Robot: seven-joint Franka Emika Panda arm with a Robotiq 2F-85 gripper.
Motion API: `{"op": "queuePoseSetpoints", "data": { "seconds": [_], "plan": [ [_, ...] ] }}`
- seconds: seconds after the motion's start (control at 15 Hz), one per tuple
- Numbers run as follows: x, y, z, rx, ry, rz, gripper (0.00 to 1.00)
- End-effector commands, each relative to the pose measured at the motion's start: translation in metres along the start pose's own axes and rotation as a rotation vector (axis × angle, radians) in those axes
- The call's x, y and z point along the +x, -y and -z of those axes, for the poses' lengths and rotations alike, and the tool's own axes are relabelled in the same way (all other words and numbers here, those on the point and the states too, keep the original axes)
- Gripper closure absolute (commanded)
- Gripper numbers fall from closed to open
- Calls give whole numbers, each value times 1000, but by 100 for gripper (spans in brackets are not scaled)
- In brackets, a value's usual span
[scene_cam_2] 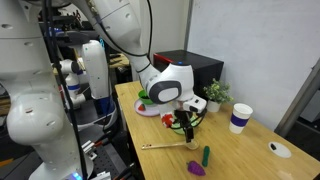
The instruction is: Use the big spoon to mix the contents of the green bowl on the plate then put it back on the table
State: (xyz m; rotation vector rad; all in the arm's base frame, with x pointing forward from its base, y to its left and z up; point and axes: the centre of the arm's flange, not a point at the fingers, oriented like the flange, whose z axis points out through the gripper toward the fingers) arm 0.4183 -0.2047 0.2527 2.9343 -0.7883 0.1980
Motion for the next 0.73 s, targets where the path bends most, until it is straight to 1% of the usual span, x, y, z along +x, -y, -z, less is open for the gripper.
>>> {"op": "queuePoseSetpoints", "data": {
  "seconds": [0.0,0.27,0.47,0.53,0.67],
  "plan": [
    [8,14,49,9,24,43,0],
    [8,33,91,49,72,106,0],
    [1,47,115,39,132,142,0],
    [2,47,99,38,95,122,0],
    [-1,52,110,37,109,135,0]
  ]
}}
